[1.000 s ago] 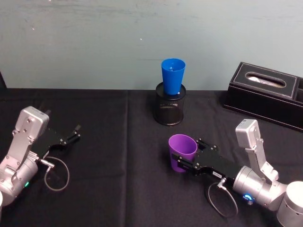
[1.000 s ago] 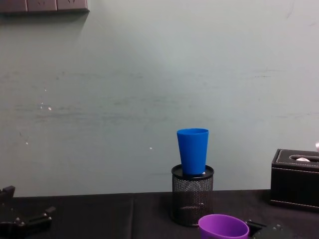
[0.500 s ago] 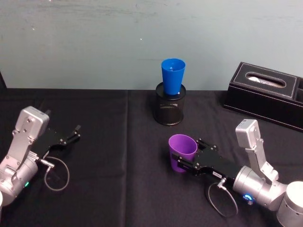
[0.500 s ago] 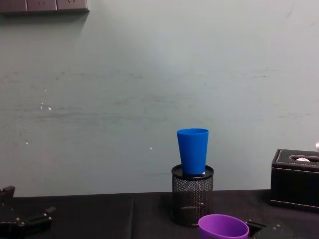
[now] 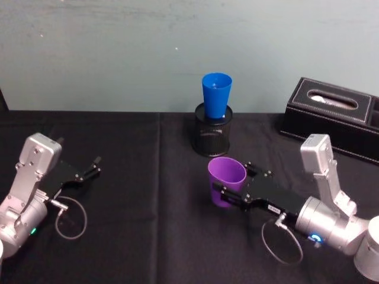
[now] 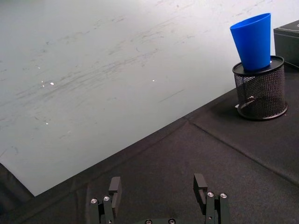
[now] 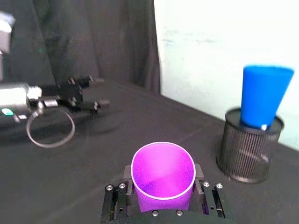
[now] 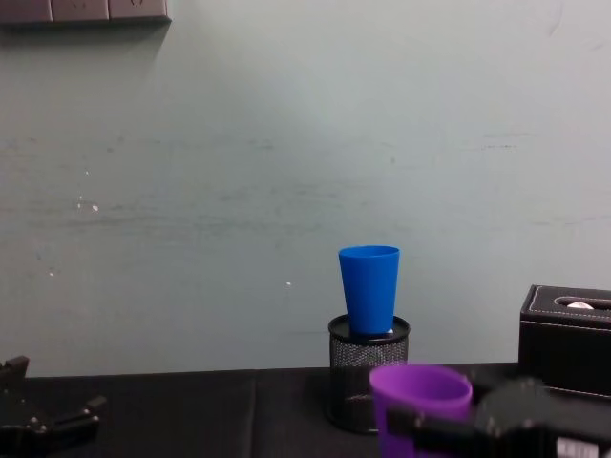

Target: Pick up one cup with a gripper and tap it against the other cup.

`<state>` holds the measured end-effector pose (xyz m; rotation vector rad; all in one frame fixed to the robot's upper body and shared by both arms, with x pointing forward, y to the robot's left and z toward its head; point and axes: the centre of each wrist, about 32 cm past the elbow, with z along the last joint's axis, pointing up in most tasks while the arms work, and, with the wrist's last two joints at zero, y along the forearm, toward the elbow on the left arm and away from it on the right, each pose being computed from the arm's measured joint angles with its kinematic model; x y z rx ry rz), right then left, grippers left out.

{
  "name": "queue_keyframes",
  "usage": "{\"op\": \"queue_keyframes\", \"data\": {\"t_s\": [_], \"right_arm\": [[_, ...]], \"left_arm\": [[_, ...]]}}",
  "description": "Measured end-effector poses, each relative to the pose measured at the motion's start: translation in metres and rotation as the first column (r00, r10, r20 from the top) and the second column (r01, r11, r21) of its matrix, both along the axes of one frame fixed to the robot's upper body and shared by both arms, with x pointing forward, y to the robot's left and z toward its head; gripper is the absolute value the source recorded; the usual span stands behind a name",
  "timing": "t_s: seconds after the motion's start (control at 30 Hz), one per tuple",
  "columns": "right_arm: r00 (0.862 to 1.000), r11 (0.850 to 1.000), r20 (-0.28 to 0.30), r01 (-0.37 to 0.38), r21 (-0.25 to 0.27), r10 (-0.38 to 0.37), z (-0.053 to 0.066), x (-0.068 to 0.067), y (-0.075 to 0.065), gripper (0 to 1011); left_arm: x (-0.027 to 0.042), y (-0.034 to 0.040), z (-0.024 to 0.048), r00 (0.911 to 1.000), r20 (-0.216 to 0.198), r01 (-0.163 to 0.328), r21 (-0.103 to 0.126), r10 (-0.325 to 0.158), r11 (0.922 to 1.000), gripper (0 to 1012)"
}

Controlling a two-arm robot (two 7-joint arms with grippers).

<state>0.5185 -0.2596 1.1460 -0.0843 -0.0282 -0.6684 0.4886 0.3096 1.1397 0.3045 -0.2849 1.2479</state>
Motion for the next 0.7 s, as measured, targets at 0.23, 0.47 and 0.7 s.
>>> {"op": "queue_keyframes", "data": {"t_s": [0.23, 0.47, 0.7], "right_arm": [[0.999, 1.0, 0.029, -0.03, -0.006, 0.03, 0.043, -0.001, -0.001, 732], [0.998, 0.999, 0.037, -0.047, -0.017, 0.048, 0.069, 0.001, -0.001, 732], [0.999, 0.999, 0.023, -0.046, -0.014, 0.046, 0.08, 0.003, 0.0, 732]], "left_arm": [[0.0, 0.0, 0.0, 1.0, 0.0, 0.0, 0.0, 0.0, 1.0, 1011], [0.0, 0.0, 0.0, 1.0, 0.0, 0.0, 0.0, 0.0, 1.0, 1011], [0.0, 0.0, 0.0, 1.0, 0.0, 0.0, 0.0, 0.0, 1.0, 1011]]}}
